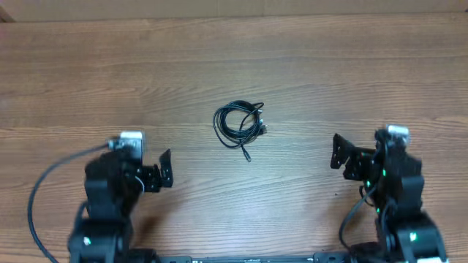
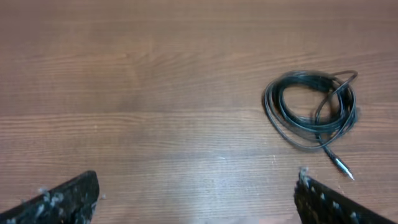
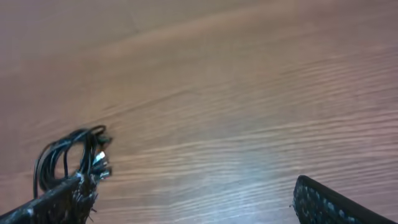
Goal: Untangle cables
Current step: 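Move both grippers toward the black cable bundle and grasp it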
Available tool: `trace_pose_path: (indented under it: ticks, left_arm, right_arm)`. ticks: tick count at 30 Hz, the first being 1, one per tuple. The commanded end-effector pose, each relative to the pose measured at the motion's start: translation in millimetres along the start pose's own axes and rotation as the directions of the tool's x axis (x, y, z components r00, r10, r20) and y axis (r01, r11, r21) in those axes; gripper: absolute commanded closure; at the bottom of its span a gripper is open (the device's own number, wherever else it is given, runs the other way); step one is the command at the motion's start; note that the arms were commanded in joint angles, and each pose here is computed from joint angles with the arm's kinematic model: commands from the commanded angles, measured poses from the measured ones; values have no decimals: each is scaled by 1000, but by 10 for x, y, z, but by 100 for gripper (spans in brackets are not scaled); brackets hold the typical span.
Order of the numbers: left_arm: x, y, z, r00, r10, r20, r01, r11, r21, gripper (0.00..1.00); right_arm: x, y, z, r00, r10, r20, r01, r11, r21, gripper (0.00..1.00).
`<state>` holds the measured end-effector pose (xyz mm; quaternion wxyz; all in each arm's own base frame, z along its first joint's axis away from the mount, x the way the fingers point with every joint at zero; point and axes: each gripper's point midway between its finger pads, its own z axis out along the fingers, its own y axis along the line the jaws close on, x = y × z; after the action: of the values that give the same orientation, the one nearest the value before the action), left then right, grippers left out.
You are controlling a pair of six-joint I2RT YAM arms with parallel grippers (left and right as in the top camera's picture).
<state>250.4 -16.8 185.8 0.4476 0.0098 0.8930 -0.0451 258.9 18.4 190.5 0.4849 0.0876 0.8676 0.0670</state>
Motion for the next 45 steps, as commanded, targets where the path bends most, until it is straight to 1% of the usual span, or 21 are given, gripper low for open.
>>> trace_pose_path:
  ticks: [1,4,6,8,11,13,15,18,20,22,24,27,33,37,38,42,45]
  left_arm:
    - [-276,-84,-95,997,-31,-77,34,999,40,0]
    - [-230,-127,-160,973,-74,-219,86,995,45,0]
    - [-173,-125,-158,957,-80,-279,94,995,37,0]
    - [-116,-129,-94,945,-88,-315,105,994,37,0]
    - [-73,-179,-3,926,-129,-356,157,986,51,1]
    - [-134,-215,80,925,-161,-346,194,979,65,1]
    - [-267,-245,163,939,-167,-302,203,975,91,0]
    - [-598,-290,306,962,-199,-188,227,964,139,0]
    - [-739,-289,379,963,-228,-144,249,957,147,0]
    - [-830,-315,491,962,-245,-124,263,951,163,0]
    - [-838,-372,603,963,-233,-134,255,950,178,0]
    - [-763,-511,816,967,-184,-178,218,956,198,1]
    - [-614,-717,1240,952,-60,-299,108,983,148,7]
    - [-538,-836,1456,928,-16,-372,64,991,116,20]
    - [-488,-901,1522,921,-4,-390,57,991,124,22]
    - [-245,-1120,1732,895,13,-446,55,989,140,26]
    - [-29,-1267,1885,872,25,-489,52,988,144,27]
  right_arm:
    - [-189,99,44,995,-2,-98,2,1000,5,0]
    - [-256,126,119,984,-4,-175,9,1000,26,0]
    - [-270,168,169,975,-5,-224,10,1000,20,0]
    - [-271,264,212,963,-5,-269,0,1000,-19,0]
    - [-255,363,258,953,-5,-302,-16,998,-65,0]
    - [-232,414,264,949,-5,-315,-25,995,-93,0]
    - [-233,423,255,949,-6,-315,-27,995,-98,0]
    - [-234,422,255,949,-6,-315,-26,995,-98,0]
    - [-235,422,256,949,-6,-314,-26,995,-98,0]
    - [-234,422,255,949,-6,-315,-26,995,-98,0]
    - [-235,422,256,949,-6,-314,-26,995,-98,0]
    - [-242,425,258,950,-6,-311,-26,995,-99,0]
    - [-240,424,257,950,-6,-312,-26,995,-99,0]
    - [-240,424,257,950,-6,-312,-26,995,-99,0]
    - [-241,425,257,950,-6,-312,-26,995,-99,0]
    - [-241,425,257,950,-6,-312,-26,995,-99,0]
    - [-241,425,257,950,-6,-312,-26,995,-99,0]
